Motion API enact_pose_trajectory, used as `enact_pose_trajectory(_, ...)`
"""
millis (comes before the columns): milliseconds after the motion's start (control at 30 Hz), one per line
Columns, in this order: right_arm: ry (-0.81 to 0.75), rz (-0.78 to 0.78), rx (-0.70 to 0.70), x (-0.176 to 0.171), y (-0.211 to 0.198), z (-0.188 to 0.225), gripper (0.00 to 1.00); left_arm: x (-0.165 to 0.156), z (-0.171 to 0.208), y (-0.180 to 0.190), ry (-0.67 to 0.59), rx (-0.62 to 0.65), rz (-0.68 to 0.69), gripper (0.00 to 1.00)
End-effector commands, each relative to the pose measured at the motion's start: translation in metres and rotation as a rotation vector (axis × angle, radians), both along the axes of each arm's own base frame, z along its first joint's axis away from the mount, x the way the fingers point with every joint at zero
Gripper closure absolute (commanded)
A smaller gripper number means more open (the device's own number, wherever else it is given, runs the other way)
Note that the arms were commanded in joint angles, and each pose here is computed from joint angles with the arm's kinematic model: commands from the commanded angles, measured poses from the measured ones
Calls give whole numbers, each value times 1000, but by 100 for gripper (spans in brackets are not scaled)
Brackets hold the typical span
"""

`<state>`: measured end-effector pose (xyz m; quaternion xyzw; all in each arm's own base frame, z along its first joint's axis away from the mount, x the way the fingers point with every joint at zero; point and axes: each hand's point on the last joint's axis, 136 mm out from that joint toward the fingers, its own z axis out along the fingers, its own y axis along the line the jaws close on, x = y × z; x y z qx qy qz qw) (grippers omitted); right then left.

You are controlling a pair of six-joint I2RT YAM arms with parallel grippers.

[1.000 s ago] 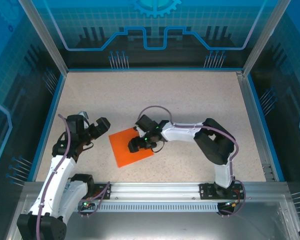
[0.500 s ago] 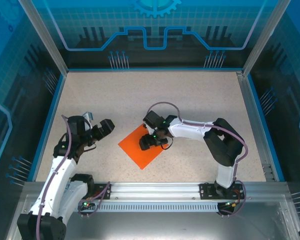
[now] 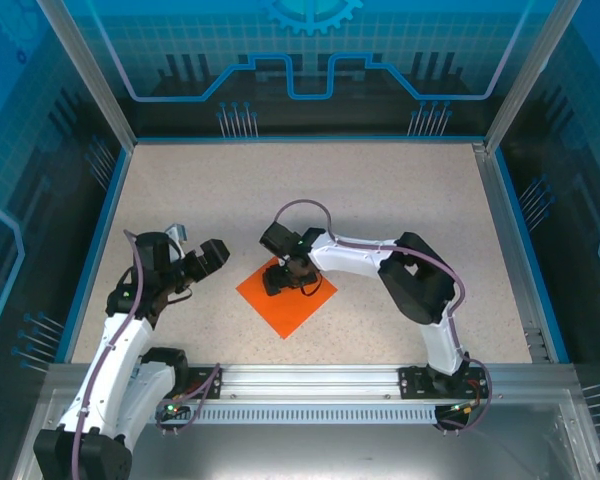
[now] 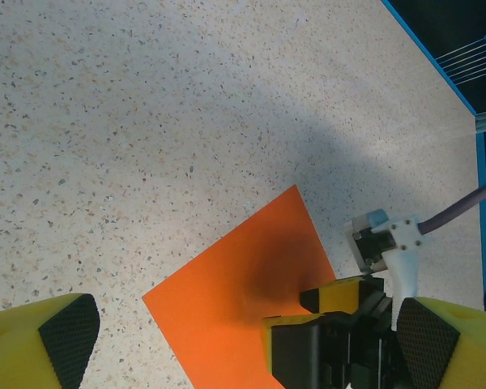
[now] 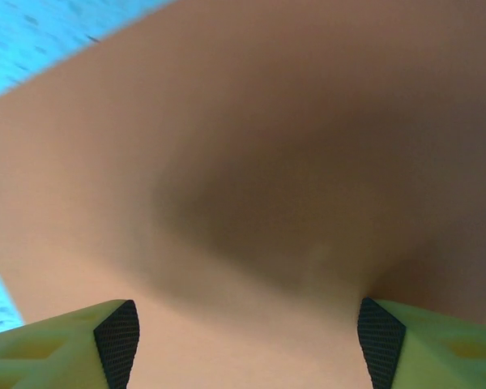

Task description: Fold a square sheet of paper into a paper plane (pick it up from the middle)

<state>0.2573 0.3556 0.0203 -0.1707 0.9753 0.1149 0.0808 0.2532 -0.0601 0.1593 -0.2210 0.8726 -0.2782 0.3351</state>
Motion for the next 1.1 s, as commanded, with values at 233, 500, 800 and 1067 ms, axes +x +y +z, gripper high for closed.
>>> enact_pose_trajectory(233, 62, -310, -79, -8, -88, -30, 27, 0, -1, -25, -16, -94, -97, 1)
enact_pose_trajectory(500, 47, -594, 24, -27, -111, -27, 28, 4, -12, -62, 27, -98, -211, 1)
enact_pose_trajectory(800, -80, -310, -8, -20, -93, 45, 26, -9, -27, -78, 111, -44, -289, 2)
enact_pose_trajectory(1067, 40, 48, 171, -46, -42, 57, 27, -17, -39, -65, 145, -4, -237, 2)
